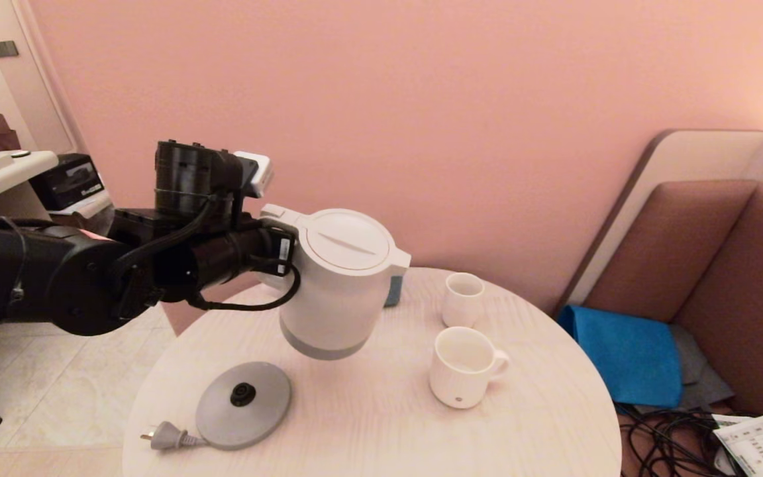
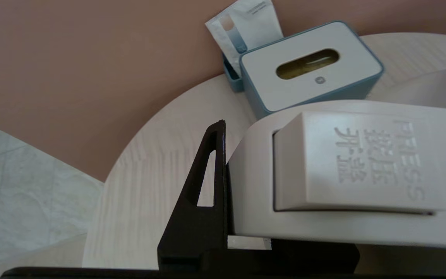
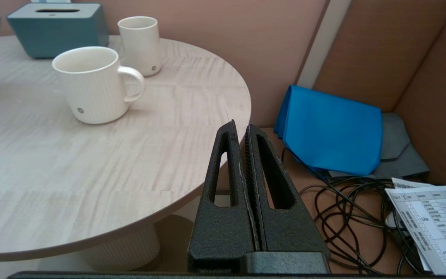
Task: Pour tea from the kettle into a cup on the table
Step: Pour water into the cup
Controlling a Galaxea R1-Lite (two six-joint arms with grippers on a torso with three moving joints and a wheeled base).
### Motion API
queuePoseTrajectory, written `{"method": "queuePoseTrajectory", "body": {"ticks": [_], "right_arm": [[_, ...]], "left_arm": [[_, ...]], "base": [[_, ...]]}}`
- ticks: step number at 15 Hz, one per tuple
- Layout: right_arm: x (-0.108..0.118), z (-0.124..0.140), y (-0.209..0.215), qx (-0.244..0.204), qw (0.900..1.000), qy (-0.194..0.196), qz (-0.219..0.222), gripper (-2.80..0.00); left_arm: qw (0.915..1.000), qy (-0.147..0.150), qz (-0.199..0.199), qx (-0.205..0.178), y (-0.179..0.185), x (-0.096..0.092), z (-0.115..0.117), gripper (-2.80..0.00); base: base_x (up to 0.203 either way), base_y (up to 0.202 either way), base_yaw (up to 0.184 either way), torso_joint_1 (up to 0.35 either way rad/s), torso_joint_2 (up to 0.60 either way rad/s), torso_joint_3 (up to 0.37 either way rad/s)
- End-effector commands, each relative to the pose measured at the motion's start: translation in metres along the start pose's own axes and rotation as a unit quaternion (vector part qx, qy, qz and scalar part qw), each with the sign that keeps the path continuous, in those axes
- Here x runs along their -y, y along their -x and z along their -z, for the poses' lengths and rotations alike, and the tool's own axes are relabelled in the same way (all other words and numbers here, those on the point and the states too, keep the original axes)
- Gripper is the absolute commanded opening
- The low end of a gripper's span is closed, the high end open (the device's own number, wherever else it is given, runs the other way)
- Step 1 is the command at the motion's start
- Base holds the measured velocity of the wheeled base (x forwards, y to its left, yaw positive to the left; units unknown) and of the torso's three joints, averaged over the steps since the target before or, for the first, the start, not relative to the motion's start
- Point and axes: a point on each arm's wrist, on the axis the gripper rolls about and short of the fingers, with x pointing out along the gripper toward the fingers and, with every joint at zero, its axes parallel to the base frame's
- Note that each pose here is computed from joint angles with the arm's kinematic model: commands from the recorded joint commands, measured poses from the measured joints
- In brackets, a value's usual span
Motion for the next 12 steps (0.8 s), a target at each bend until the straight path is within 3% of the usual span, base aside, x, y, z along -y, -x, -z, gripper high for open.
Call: {"method": "queuePoseTrajectory", "body": {"ticks": [1,12], "right_arm": [[0.000,0.000,0.000,-0.001,1.000,0.000,0.000,-2.80],[0.000,0.000,0.000,-0.001,1.000,0.000,0.000,-2.80]], "left_arm": [[1.0000,-0.005,0.000,-0.003,-0.011,0.004,0.001,-2.80],[0.9981,-0.051,0.020,-0.030,-0.032,0.060,0.012,-2.80]], "base": [[0.000,0.000,0.000,0.000,0.00,0.000],[0.000,0.000,0.000,0.000,0.00,0.000]]}}
